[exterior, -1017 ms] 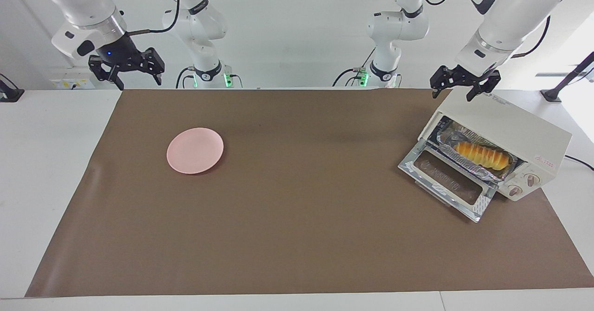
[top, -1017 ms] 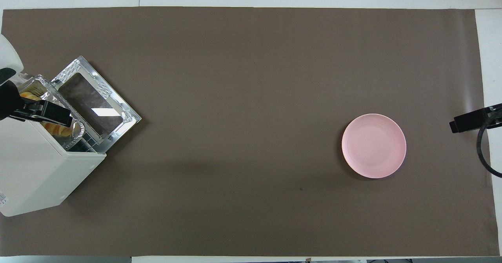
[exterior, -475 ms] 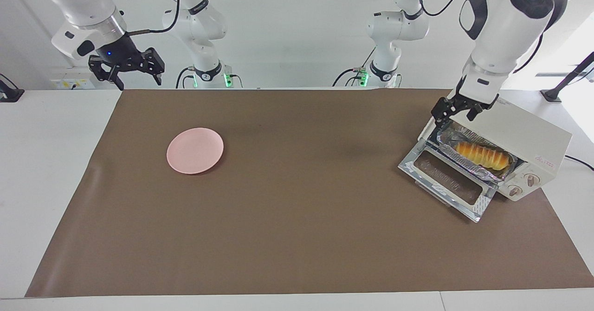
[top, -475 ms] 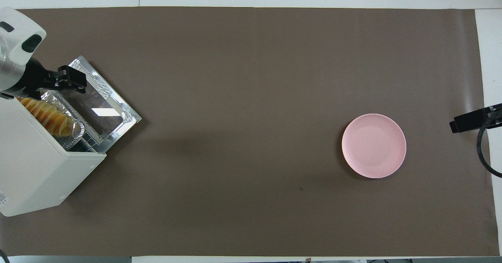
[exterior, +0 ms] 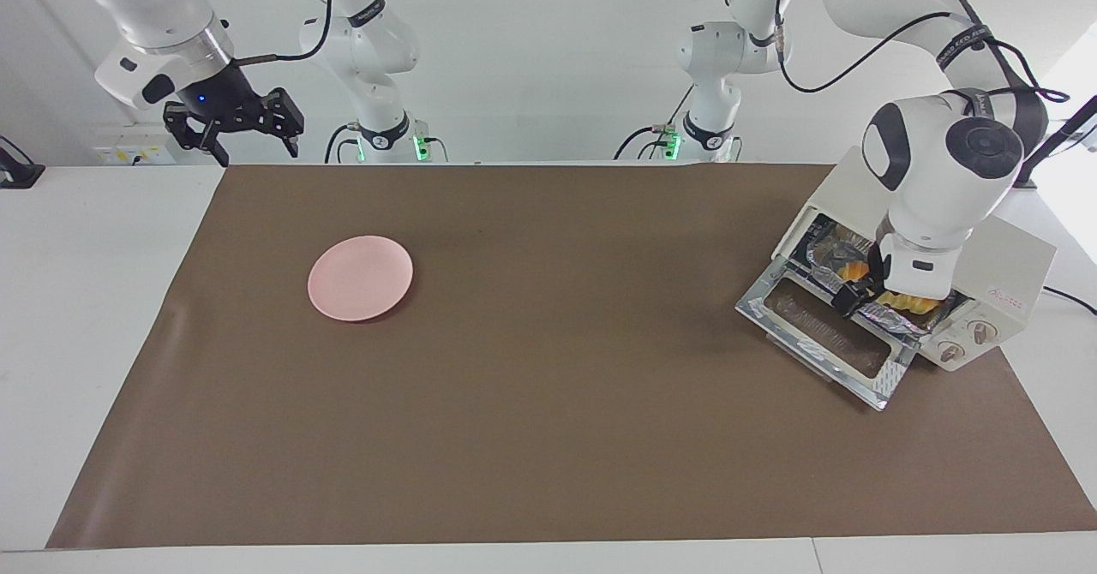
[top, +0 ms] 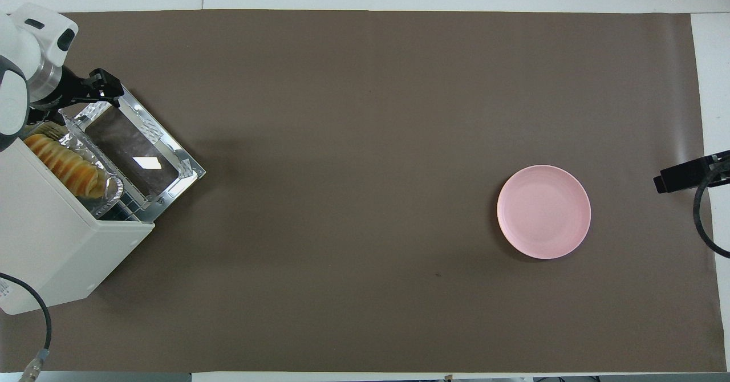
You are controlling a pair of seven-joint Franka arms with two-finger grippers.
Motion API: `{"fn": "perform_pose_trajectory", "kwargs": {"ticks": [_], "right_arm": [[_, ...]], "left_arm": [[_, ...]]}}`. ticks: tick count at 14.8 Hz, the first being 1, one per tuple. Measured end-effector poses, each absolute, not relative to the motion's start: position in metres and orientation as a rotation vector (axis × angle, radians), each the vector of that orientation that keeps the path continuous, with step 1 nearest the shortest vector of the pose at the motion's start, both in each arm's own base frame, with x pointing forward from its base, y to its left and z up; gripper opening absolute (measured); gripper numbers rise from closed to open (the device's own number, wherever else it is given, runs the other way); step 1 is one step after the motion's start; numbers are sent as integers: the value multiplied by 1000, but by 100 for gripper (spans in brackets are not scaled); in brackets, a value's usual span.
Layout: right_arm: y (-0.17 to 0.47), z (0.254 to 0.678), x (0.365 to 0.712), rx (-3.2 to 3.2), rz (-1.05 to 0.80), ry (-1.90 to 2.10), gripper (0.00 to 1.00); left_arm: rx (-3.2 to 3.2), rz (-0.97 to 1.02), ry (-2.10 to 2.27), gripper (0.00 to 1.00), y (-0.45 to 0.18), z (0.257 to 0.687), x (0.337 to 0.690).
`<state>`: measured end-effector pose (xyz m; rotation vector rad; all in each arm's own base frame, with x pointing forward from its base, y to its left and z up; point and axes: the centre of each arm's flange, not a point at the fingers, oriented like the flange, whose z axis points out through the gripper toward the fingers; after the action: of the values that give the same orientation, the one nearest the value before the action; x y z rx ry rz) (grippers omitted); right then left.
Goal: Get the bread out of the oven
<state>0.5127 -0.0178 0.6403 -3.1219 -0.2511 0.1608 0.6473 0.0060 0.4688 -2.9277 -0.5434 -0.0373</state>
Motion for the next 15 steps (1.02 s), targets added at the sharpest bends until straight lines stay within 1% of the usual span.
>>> {"fn": "perform_pose_trajectory", "kwargs": {"ticks": [2, 7, 13, 14, 15], "right_arm": [[-18, 640, 513, -3122, 161, -251, 100], [-18, 640, 513, -3122, 161, -251, 100], [-18, 640, 513, -3122, 161, -251, 100], [-18, 640, 513, -3122, 161, -251, 100], [-18, 640, 513, -3122, 161, -251, 100]], "left_arm": [[-2912, -31, -624, 100, 19, 456, 645], [-2893, 10, -707, 100, 15, 408, 632], [-2903, -29, -720, 100, 23, 377, 622], [-2904, -29, -720, 91, 24, 372, 620], [-2905, -29, -720, 90, 24, 369, 619]]}}
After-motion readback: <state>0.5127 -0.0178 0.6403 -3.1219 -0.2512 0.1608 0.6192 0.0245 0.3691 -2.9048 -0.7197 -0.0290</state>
